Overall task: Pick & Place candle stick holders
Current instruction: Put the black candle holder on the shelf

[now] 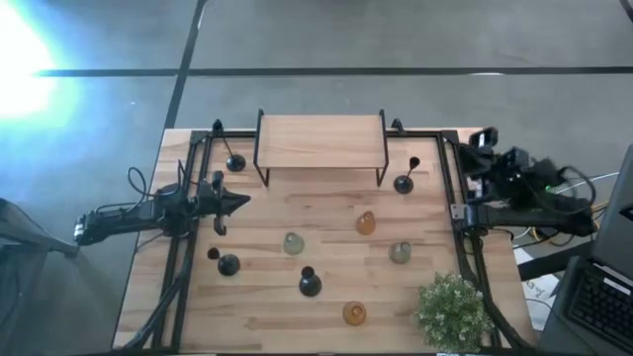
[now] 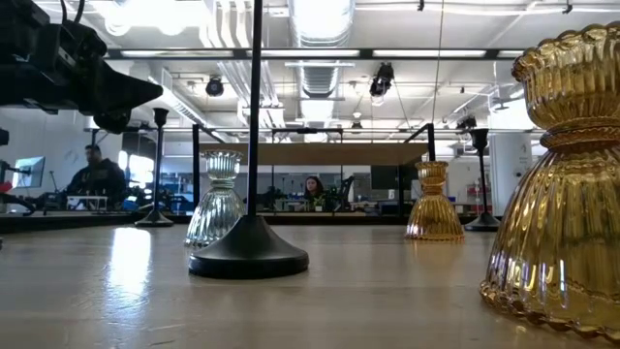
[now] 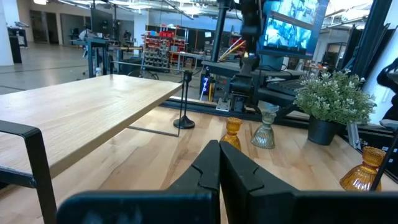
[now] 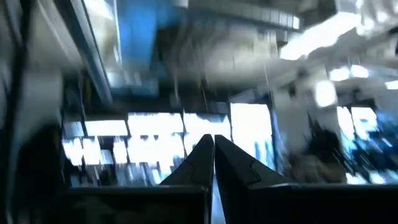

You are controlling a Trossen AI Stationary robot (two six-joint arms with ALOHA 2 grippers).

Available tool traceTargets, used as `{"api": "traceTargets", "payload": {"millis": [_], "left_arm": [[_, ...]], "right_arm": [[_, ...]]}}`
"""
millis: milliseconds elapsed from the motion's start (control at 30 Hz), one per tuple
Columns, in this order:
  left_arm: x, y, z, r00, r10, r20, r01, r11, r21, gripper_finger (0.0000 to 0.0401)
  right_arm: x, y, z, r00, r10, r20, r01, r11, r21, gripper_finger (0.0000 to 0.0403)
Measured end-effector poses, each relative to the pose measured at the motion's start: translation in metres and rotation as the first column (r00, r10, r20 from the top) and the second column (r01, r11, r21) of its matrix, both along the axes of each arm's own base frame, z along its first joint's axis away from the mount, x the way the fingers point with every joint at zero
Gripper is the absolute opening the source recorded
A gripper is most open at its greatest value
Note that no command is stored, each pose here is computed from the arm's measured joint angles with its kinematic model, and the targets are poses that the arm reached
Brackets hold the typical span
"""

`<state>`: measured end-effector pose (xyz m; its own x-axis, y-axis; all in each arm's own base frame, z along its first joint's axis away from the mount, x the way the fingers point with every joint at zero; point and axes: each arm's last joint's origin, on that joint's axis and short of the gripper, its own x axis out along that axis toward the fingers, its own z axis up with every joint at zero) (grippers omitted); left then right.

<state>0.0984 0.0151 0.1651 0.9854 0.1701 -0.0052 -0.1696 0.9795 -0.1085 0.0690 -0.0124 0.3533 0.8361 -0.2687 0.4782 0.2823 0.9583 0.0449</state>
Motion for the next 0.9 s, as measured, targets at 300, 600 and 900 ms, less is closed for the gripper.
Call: {"api": "traceTargets", "payload": {"millis": [300,600,900], "left_arm": [[0.000,0.000,0.000,1.000,0.000,0.000,0.000,1.000,0.000,0.0005],[0.000,0.000,0.000,1.000,0.000,0.000,0.000,1.000,0.000,0.0005],[0.000,0.000,0.000,1.000,0.000,0.000,0.000,1.000,0.000,0.0005]], "right_arm": [[0.039,-0.005,0.012,0.684,0.132,-0.718,0.199,0.913,0.357,0.0008],[0.068,0.012,-0.044,0.650,0.063,-0.757,0.511,0.701,0.497,0.0008],[0.071,0.036,-0.133,0.668,-0.292,-0.685,0.705,0.543,0.456,0.0008]]}}
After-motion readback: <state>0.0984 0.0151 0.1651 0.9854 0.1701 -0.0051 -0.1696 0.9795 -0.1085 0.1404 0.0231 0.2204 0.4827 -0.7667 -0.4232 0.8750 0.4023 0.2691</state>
